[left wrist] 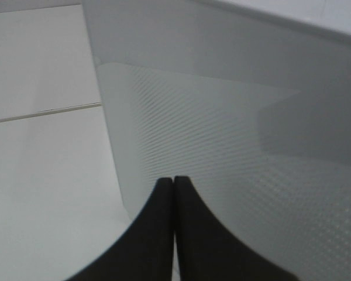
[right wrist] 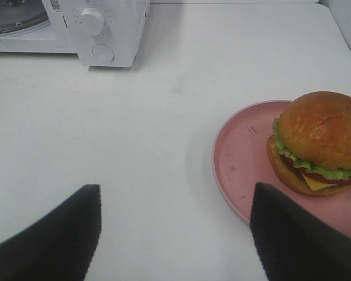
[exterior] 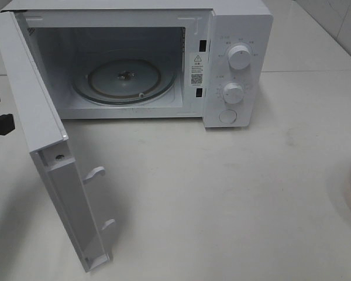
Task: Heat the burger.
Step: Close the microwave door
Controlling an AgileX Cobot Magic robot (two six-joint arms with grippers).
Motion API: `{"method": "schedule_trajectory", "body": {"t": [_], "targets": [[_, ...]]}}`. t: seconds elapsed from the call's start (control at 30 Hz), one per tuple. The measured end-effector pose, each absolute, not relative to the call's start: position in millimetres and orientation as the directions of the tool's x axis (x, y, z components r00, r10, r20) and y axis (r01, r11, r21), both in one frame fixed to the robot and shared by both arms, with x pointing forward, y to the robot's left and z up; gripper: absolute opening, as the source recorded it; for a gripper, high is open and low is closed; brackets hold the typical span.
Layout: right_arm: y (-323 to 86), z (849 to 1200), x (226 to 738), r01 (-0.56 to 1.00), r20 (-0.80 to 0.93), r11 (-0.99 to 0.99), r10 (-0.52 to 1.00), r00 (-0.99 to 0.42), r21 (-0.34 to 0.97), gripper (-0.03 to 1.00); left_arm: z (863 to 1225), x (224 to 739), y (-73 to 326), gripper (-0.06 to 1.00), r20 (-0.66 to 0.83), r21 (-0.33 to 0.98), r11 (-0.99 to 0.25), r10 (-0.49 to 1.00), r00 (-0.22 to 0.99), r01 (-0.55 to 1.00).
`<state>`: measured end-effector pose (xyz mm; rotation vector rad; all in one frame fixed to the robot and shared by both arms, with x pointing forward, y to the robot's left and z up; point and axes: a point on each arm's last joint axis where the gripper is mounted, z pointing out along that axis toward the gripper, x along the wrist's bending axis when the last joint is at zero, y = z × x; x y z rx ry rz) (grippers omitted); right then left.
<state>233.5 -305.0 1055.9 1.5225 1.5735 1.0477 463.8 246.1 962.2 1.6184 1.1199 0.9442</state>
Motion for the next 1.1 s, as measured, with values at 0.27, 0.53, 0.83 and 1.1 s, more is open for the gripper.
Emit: {"method": "schedule_trajectory", "body": {"t": [0.27,0.53,0.83,1.1], "targets": [[-305.0,1055.9,233.5,0.431,0.051,-0.018,0.997,-0.065,0.902,0.71,962.8,485.9,222.3,0.00,0.080,0.961,-0.166,0.932,0.353,0.222],[-304.9,1055.9,233.4,0.431,0.051,-0.018,0.997,-0.065,0.902,0.71,965.2,504.9,191.1,0.00,0.078,0.966,-0.174,0.901,0.427,0.190],[-304.9,1055.9,233.4,0.431,0.051,-0.018,0.997,-0.065,0.902,0.71,961.8,527.1,149.4,0.00,0.029,0.973,-0.127,0.897,0.441,0.194],[-304.8,1055.9,233.4,0.431,0.052,-0.019,0.996,-0.066,0.902,0.71,957.0,544.1,119.9,0.00,0.008,0.976,-0.102,0.900,0.436,0.194]]}}
